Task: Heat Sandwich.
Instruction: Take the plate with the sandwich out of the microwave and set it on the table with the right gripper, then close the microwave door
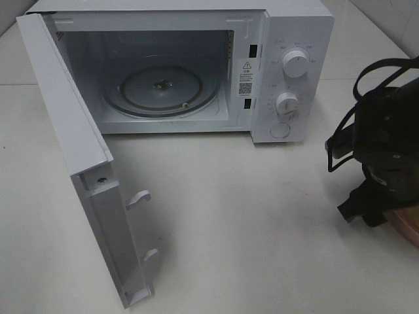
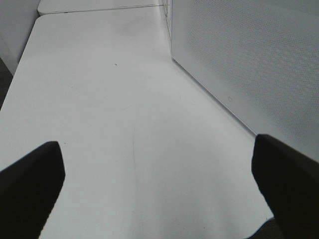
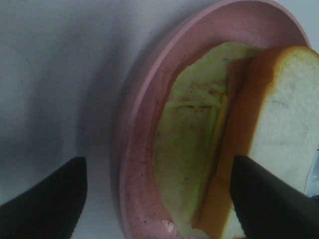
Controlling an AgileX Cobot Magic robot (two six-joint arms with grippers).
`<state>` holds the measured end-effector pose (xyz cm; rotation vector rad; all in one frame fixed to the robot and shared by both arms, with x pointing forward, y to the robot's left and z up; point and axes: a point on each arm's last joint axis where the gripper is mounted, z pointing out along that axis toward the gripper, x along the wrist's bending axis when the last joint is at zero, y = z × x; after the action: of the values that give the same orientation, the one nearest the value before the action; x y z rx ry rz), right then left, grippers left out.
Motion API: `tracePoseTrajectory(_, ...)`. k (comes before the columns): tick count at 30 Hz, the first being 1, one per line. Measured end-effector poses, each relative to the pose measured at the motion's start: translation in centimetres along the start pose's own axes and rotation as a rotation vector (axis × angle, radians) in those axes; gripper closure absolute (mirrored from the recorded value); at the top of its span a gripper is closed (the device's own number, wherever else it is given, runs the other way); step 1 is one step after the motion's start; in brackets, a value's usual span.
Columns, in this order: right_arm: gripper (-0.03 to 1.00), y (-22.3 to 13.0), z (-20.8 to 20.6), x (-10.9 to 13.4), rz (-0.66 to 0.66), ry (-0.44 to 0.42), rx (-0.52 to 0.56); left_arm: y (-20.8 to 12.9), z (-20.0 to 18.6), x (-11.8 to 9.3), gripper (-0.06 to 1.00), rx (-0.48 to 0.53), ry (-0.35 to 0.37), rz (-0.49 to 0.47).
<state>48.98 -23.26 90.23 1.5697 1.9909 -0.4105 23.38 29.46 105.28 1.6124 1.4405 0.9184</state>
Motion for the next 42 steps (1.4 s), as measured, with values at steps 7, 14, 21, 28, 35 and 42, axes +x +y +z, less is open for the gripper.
tracePoseTrajectory(7,0.21,-0.4,-2.5,-1.5,0.008,0.076,-0.040,0.0,0.0,0.0,-0.02,0.000,0.000,0.000)
tracePoseTrajectory(14,0.21,-1.5,-5.8,-3.4,0.060,0.185,-0.116,0.0,0.0,0.0,-0.02,0.000,0.000,0.000)
tracePoseTrajectory(21,0.21,-2.7,-8.3,-4.7,0.073,0.296,-0.174,0.0,0.0,0.0,-0.02,0.000,0.000,0.000)
tracePoseTrajectory(28,0.21,-4.9,-11.6,-6.6,0.071,0.422,-0.288,0.0,0.0,0.0,-0.02,0.000,0.000,0.000)
tracePoseTrajectory(35,0.21,-7.7,-13.5,-8.2,0.056,0.472,-0.324,0.0,0.0,0.0,-0.02,0.000,0.000,0.000)
tracePoseTrajectory(42,0.21,-10.3,-14.8,-9.3,0.037,0.533,-0.341,0.0,0.0,0.0,-0.02,0.000,0.000,0.000)
